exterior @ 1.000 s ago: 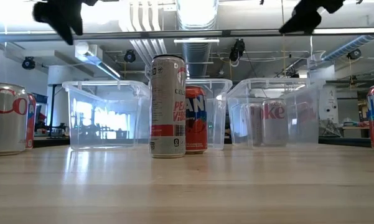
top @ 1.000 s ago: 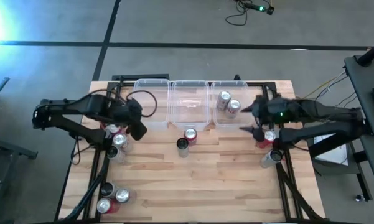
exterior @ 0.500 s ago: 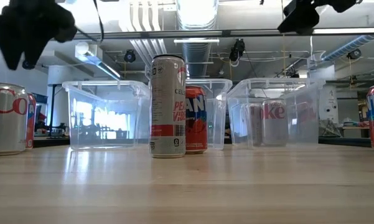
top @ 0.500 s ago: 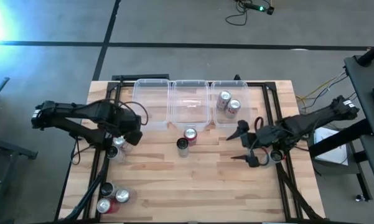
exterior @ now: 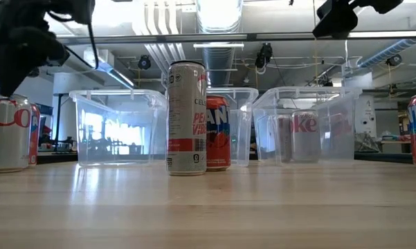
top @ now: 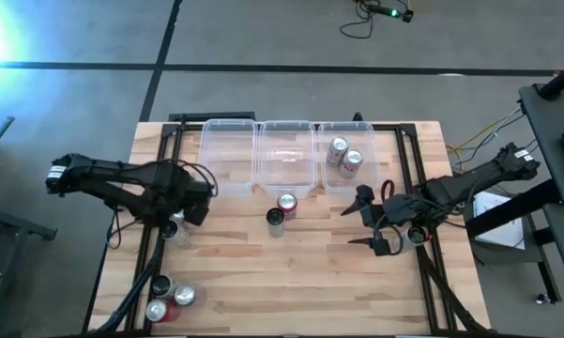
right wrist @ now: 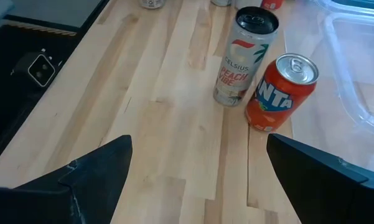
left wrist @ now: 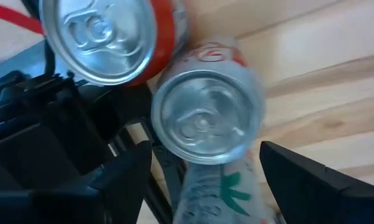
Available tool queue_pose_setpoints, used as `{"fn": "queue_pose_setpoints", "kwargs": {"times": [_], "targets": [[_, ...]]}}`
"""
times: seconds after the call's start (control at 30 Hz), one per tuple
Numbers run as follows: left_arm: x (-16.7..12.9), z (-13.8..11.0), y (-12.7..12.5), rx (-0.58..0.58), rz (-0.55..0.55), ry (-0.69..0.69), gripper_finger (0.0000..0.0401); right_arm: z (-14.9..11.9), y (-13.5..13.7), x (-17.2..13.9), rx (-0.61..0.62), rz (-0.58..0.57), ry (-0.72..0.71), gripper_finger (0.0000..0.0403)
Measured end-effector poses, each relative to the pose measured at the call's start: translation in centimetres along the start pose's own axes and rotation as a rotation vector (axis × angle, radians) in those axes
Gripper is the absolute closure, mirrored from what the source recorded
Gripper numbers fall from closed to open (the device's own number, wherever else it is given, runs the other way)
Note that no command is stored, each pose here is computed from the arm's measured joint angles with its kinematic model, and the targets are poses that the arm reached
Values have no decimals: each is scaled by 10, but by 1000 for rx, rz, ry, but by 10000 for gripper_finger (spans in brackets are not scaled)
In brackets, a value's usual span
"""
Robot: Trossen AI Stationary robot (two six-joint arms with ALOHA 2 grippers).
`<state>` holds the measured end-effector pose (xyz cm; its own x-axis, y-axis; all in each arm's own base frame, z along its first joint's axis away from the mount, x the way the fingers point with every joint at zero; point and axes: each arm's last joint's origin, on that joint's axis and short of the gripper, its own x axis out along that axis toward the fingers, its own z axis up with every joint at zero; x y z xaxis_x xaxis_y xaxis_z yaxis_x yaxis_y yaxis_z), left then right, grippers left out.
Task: Sort soda cans
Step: Put the top red silver soda can into the right transparent bin
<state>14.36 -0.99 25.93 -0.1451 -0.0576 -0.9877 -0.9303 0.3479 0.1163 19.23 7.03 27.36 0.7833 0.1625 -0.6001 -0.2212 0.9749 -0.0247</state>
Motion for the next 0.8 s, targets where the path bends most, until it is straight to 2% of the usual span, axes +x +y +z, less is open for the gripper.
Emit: {"fn": "queue_pose_setpoints", "kwargs": {"times": [0.2, 0.5, 0.7, 0.8], "targets": [[13, 0, 3, -14, -7, -24, 102, 0, 2, 0, 8, 8, 0, 35], [33, 2, 4, -34, -23, -35, 98, 0, 5, 0, 23, 21, 0, 35], [28, 7, -3, -20, -73, -159, 99, 0, 5, 0, 25, 20, 1, 35], [29, 7, -3, -21, -75, -164, 99, 0, 5, 0, 43, 21, 1, 35]]}}
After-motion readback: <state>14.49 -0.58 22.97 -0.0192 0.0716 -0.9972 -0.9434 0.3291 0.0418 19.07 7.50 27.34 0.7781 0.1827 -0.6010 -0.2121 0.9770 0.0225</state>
